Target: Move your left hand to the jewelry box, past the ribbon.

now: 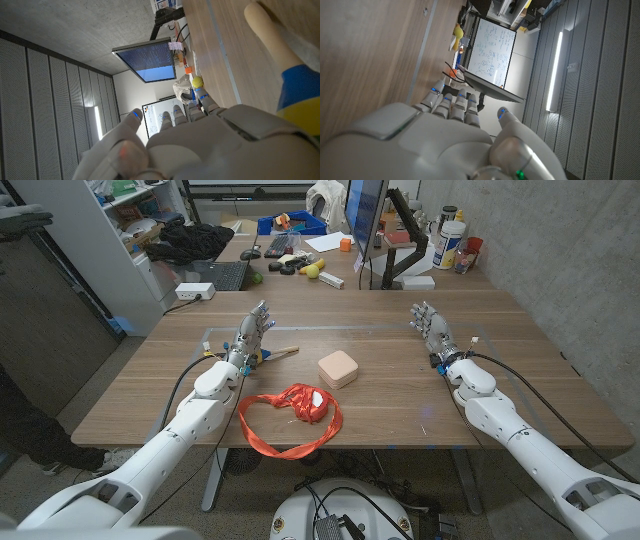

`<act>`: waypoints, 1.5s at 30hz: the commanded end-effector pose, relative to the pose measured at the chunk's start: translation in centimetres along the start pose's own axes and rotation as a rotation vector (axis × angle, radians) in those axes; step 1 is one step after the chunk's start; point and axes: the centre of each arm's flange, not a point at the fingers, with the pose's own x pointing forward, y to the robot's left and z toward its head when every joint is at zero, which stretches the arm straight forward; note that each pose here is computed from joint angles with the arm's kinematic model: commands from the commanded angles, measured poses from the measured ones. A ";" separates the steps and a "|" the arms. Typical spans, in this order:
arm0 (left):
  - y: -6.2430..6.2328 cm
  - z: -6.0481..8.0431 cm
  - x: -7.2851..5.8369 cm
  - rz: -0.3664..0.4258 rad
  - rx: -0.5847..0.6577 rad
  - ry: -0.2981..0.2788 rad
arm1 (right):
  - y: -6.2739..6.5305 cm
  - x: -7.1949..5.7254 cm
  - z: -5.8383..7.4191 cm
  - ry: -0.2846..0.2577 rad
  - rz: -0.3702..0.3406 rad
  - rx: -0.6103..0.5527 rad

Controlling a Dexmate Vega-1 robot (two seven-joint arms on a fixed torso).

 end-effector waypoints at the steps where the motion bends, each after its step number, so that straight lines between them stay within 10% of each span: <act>1: -0.4 0.1 -0.2 0.003 0.010 -0.001 | -0.6 -0.6 -0.1 0.001 -0.006 0.004; 45: -0.5 4.3 0.2 -0.024 0.248 -0.113 | -1.1 -0.7 -0.2 -0.001 -0.007 0.008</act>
